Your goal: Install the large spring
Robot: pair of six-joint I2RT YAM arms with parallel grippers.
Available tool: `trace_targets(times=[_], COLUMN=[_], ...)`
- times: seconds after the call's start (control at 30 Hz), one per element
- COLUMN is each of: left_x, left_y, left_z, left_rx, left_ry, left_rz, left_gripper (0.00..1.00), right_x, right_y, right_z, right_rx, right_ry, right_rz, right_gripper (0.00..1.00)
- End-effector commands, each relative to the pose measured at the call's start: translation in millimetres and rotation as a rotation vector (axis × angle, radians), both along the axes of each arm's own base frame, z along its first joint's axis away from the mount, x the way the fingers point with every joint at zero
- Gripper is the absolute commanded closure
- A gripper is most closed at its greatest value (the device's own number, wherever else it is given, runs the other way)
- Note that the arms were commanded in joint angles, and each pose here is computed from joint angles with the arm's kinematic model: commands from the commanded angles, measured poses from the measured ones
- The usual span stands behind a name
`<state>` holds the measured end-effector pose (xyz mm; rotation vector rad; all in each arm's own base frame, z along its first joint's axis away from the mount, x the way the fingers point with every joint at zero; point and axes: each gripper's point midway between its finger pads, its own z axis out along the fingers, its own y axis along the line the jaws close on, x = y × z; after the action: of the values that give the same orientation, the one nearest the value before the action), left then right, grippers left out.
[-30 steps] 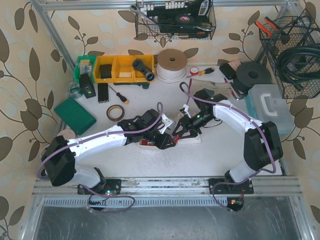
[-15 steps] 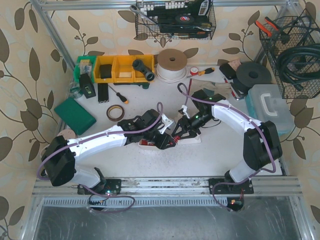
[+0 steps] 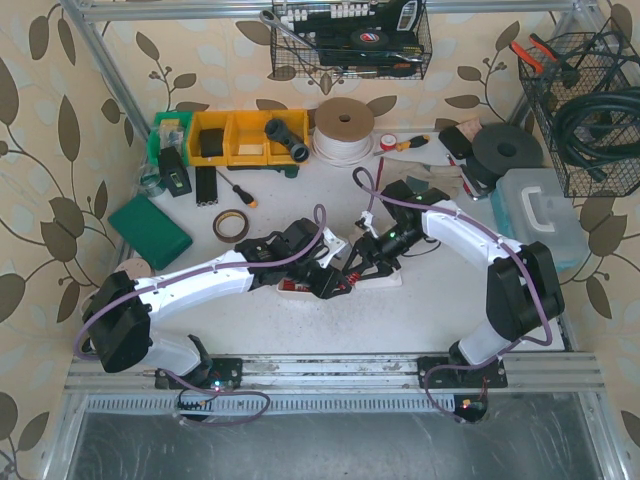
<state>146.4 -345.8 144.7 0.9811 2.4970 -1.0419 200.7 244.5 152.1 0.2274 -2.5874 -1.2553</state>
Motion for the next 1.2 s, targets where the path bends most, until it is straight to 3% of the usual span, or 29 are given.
trace_targets(times=[0.0,0.17,0.47,0.5,0.6,0.7,0.93,1.17], left_x=[0,0,2,2,4,7,19,42], left_y=[-13,-13,-11,-10,-7,1,35,86], left_z=[26,25,26,26,29,35,52,61], left_rx=[-0.082,-0.079,-0.075,-0.074,-0.081,-0.09,-0.125,-0.106], left_ry=[-0.057,-0.057,-0.065,-0.068,-0.086,-0.124,-0.244,-0.364], left_rz=[-0.032,-0.032,-0.019,-0.017,0.0,0.036,0.193,0.465], left_gripper=[1.0,1.0,1.0,0.97,0.6,0.34,0.24,0.23], right_x=[-3,-4,-2,-2,1,5,30,80], right_y=[2,3,1,1,-1,-2,-27,-82], right_z=[3,2,0,0,-1,1,5,48], right_rx=[0.016,0.024,0.01,0.007,-0.006,-0.02,-0.169,-0.42], right_ry=[0.001,0.007,-0.012,-0.015,-0.038,-0.076,-0.26,-0.701], right_rz=[0.011,0.011,0.006,0.006,0.002,-0.007,-0.079,-0.305], right_gripper=[0.55,0.85,0.99,1.0,1.0,1.0,1.0,1.0])
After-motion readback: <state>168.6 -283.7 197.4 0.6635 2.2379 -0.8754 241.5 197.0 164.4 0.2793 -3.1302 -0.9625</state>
